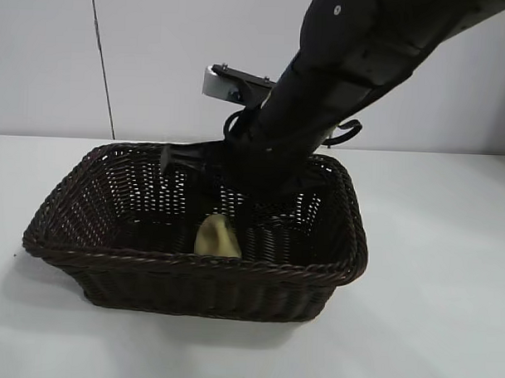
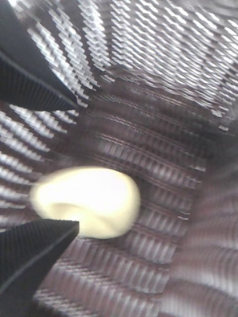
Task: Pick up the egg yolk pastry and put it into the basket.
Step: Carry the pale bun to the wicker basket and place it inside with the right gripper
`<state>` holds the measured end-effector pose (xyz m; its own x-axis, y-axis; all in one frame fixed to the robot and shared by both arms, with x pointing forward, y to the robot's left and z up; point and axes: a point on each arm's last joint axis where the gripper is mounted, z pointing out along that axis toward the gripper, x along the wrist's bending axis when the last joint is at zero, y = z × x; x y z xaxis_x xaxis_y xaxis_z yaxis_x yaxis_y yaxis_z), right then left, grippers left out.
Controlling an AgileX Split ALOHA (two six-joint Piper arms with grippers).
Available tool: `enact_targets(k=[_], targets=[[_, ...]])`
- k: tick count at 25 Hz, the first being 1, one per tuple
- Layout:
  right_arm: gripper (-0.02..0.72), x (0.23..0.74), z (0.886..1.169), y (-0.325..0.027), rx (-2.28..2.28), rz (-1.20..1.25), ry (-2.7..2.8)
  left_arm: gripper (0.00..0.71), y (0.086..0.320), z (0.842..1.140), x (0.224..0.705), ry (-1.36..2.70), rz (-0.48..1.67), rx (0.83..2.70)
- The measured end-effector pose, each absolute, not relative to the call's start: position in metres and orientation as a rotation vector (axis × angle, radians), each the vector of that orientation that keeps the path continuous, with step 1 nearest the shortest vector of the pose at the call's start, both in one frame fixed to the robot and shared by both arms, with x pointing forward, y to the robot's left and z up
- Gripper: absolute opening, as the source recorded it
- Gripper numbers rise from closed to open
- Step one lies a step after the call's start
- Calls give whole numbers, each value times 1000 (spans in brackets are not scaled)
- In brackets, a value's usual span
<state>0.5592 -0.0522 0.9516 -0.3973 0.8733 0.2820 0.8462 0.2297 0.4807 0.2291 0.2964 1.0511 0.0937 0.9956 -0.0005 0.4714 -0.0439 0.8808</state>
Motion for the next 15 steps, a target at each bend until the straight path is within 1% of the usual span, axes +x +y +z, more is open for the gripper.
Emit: enact_targets(k=[6, 10, 15], targets=[[464, 556, 979, -54, 1746, 822, 2510, 512, 296, 1051, 229, 1476, 882, 1621], [464, 560, 1002, -52, 1717, 768, 2565, 512, 296, 1051, 229, 1476, 882, 1621], [463, 565, 1031, -59, 1771, 594, 2546, 512, 296, 1051, 229, 1476, 881, 1621]])
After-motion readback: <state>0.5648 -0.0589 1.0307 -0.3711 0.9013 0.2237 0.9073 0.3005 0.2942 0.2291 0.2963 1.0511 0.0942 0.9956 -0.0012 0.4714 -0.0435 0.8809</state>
